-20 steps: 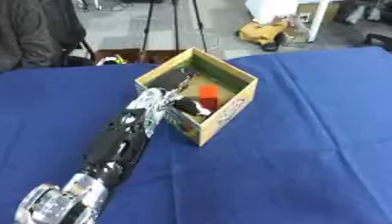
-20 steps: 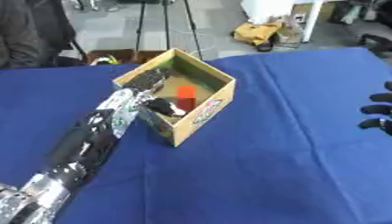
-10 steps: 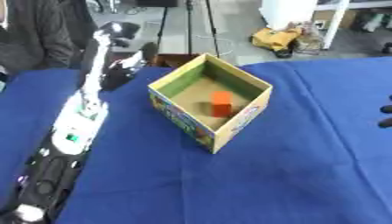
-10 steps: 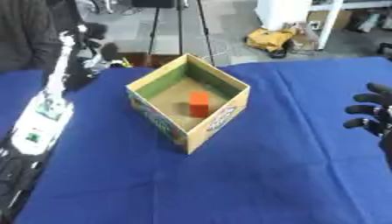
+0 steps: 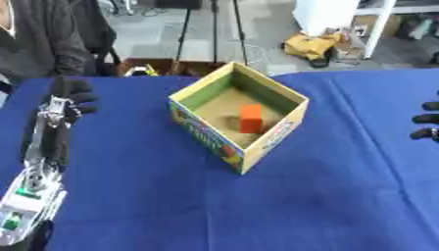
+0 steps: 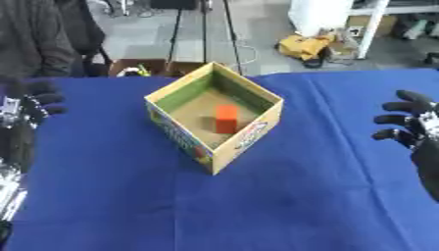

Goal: Pick up objects on the table and place them in the box.

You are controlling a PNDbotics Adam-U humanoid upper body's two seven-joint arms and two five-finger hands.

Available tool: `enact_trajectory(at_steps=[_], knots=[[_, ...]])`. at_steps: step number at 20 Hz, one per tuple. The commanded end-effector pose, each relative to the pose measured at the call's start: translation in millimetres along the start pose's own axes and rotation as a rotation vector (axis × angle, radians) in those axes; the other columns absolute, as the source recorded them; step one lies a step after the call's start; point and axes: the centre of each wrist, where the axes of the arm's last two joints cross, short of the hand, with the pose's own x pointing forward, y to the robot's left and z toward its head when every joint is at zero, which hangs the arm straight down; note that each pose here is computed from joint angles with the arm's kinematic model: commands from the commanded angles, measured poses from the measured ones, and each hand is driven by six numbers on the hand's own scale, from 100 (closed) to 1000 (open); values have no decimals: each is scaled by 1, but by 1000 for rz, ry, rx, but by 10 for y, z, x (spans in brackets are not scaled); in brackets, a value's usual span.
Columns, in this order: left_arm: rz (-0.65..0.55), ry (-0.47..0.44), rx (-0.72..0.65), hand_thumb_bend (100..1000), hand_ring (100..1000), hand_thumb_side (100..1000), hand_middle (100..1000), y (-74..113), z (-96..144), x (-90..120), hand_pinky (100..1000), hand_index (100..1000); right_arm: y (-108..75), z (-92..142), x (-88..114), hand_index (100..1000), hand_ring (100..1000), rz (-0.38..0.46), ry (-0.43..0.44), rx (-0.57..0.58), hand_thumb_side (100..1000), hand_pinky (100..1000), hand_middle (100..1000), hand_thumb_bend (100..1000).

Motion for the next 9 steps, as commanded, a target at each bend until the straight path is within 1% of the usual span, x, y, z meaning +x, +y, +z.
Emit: enact_trajectory(at_steps=[1, 4, 9], knots=[[15, -20, 20, 771, 682, 856, 643, 49, -9, 62, 664, 741, -57, -36, 109, 830, 654, 35, -26, 3, 569, 536, 662, 100], [23, 3, 17, 766, 682, 855, 643, 47, 28, 20, 663, 741, -56, -40, 113, 830, 654, 35, -27, 5, 570, 536, 662, 100], [25, 6, 16, 766, 682, 856, 642, 44, 45, 5, 663, 736, -64, -38, 116, 830, 654, 37, -28, 1, 571, 537, 662, 100]])
